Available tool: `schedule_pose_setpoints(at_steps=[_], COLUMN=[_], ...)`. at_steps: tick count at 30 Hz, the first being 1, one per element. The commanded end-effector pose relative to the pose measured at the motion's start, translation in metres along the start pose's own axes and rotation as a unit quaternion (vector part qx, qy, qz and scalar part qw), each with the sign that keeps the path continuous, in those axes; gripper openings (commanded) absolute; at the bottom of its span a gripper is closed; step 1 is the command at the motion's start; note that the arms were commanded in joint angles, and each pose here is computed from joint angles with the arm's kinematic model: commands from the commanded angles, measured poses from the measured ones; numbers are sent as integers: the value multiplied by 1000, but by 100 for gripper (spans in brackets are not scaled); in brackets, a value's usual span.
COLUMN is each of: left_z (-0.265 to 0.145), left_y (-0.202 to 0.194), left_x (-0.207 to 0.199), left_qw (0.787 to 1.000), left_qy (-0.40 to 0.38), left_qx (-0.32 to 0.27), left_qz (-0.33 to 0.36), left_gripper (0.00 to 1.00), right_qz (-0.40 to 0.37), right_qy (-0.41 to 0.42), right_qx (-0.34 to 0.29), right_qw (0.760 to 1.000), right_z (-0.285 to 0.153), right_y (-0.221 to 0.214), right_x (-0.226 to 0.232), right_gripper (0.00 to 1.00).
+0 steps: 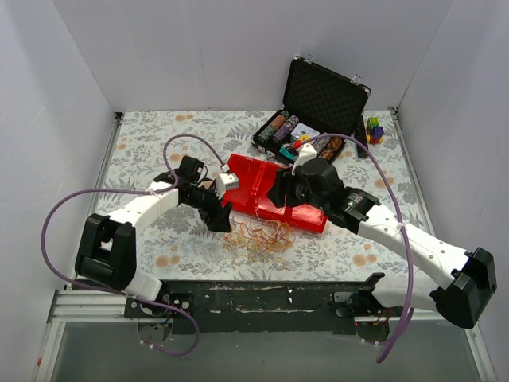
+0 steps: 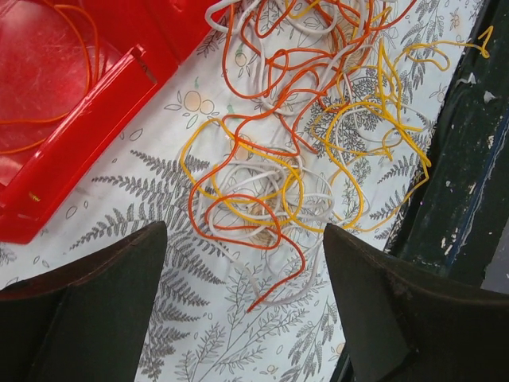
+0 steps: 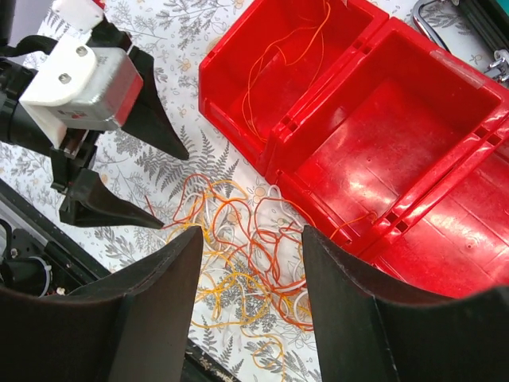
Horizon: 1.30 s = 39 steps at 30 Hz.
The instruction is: Untangle the cables
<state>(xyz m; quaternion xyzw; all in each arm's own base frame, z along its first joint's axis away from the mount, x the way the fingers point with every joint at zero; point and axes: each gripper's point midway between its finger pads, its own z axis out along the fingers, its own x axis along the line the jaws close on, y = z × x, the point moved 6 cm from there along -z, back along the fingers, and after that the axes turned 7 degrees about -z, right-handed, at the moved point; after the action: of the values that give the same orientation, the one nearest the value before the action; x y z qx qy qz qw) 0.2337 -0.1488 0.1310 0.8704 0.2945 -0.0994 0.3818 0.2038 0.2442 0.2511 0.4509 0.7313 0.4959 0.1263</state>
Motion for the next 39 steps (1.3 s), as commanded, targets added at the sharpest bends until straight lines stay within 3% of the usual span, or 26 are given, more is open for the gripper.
schedule_pose_setpoints(at_steps=[1, 10, 17, 19, 21, 23, 30, 32, 39], left_z=[7, 28, 35, 35, 33, 26, -32, -58, -152], left_y=[14, 3, -7, -3, 3, 19, 89, 107, 148], left_x=[1, 20, 25, 25, 26, 25, -14, -31, -104], left_qw=[999, 999, 999, 999, 999, 998, 989, 981, 929], left_qy=[-2, 15, 11, 13, 16, 24, 35, 48, 90], left_qx=[-9, 8, 22, 15, 7, -11, -107, -144, -282], left_qz=[39, 32, 38, 39, 43, 53, 97, 119, 221], left_gripper=[79, 71, 55, 39, 12, 0, 0, 0, 0], right_qz=[6, 7, 8, 7, 6, 1, -7, -17, -22], right_qy=[3, 27, 37, 42, 47, 55, 84, 86, 74], right_qx=[-16, -28, -29, -27, -24, -16, 11, 17, 13], right_qw=[1000, 999, 999, 999, 999, 998, 996, 996, 997], right_z=[-2, -5, -6, -6, -6, -4, 5, 6, 9], right_y=[3, 15, 17, 17, 15, 11, -12, -18, -27], right_x=[2, 10, 13, 14, 15, 15, 21, 26, 25], right_gripper=[60, 56, 53, 51, 49, 45, 45, 48, 63])
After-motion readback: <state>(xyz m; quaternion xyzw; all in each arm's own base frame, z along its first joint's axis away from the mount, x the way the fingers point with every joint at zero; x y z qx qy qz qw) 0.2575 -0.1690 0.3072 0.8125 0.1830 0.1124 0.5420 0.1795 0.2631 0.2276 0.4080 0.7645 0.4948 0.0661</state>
